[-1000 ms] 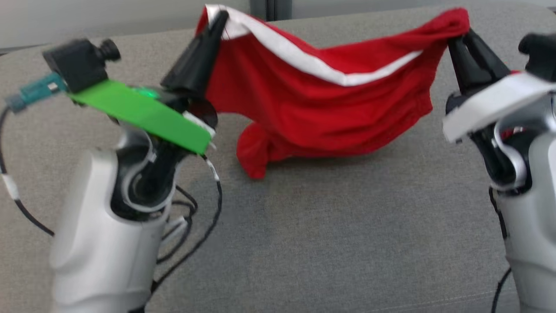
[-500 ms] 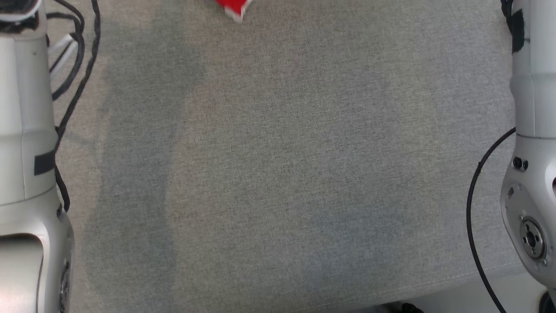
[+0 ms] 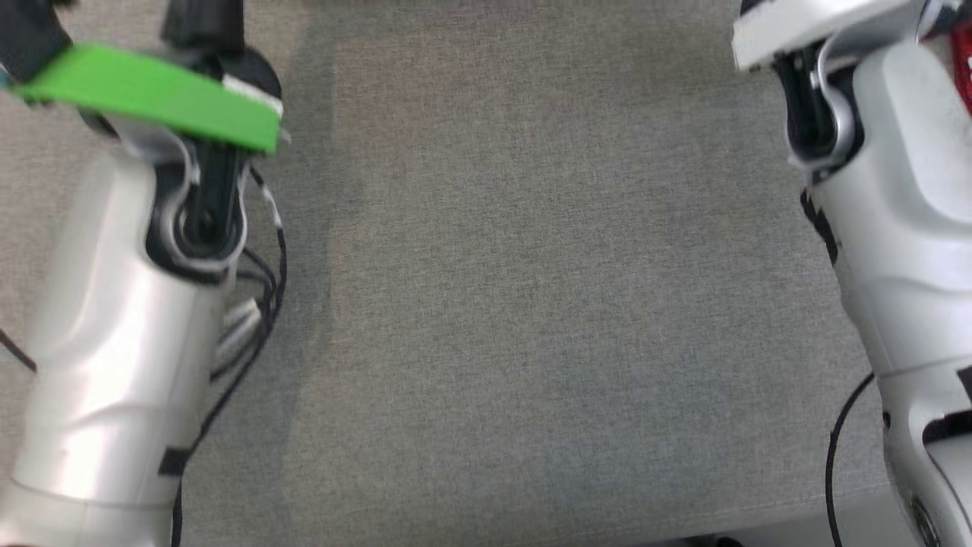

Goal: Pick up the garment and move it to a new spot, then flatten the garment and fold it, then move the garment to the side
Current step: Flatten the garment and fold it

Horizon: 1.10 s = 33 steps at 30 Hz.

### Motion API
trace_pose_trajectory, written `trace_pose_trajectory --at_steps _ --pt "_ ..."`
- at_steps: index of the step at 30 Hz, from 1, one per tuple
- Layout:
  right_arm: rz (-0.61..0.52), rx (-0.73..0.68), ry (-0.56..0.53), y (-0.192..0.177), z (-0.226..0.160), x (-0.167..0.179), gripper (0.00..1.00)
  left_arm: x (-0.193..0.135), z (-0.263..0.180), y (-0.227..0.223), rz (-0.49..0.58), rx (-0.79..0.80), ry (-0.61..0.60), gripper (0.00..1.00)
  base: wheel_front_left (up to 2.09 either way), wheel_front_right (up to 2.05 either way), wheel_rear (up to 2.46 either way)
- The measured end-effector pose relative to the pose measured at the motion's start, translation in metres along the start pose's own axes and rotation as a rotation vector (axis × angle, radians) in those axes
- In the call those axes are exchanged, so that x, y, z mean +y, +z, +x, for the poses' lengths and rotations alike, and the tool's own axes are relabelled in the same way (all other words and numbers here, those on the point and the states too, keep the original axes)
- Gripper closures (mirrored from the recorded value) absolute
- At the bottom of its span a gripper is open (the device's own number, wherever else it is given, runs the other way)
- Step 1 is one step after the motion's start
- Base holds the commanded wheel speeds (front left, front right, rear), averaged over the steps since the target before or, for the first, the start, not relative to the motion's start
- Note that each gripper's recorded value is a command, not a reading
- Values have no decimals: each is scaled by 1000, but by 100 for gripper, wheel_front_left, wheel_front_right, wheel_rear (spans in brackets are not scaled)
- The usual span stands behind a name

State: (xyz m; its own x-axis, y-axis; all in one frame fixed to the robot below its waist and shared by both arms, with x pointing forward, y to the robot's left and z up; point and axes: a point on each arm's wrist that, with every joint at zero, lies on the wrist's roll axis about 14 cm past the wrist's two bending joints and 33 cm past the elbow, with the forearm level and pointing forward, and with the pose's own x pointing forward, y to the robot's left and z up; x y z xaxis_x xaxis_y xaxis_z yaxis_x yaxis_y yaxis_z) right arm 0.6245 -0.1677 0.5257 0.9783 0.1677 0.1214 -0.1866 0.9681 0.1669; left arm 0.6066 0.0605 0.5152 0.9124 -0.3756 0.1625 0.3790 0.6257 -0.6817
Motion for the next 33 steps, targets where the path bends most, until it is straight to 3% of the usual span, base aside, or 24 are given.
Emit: trace_pose_trajectory --at_steps 3,7,12,24,33 --pt "43 99 -13 -27 -31 -4 100 13 -40 -24 -51 65 62 100 0 0 0" --pt "64 148 -25 -34 -71 -8 100 12 -94 -44 -34 155 88 100 0 0 0" --pt "129 235 -24 -44 -120 5 100 -6 -149 -62 -73 219 101 100 0 0 0" --pt "93 564 -91 -66 -230 9 100 -54 -252 -96 -184 395 127 100 0 0 0" --pt "85 723 -137 -56 -281 16 100 -84 -303 -113 -242 536 140 100 0 0 0"
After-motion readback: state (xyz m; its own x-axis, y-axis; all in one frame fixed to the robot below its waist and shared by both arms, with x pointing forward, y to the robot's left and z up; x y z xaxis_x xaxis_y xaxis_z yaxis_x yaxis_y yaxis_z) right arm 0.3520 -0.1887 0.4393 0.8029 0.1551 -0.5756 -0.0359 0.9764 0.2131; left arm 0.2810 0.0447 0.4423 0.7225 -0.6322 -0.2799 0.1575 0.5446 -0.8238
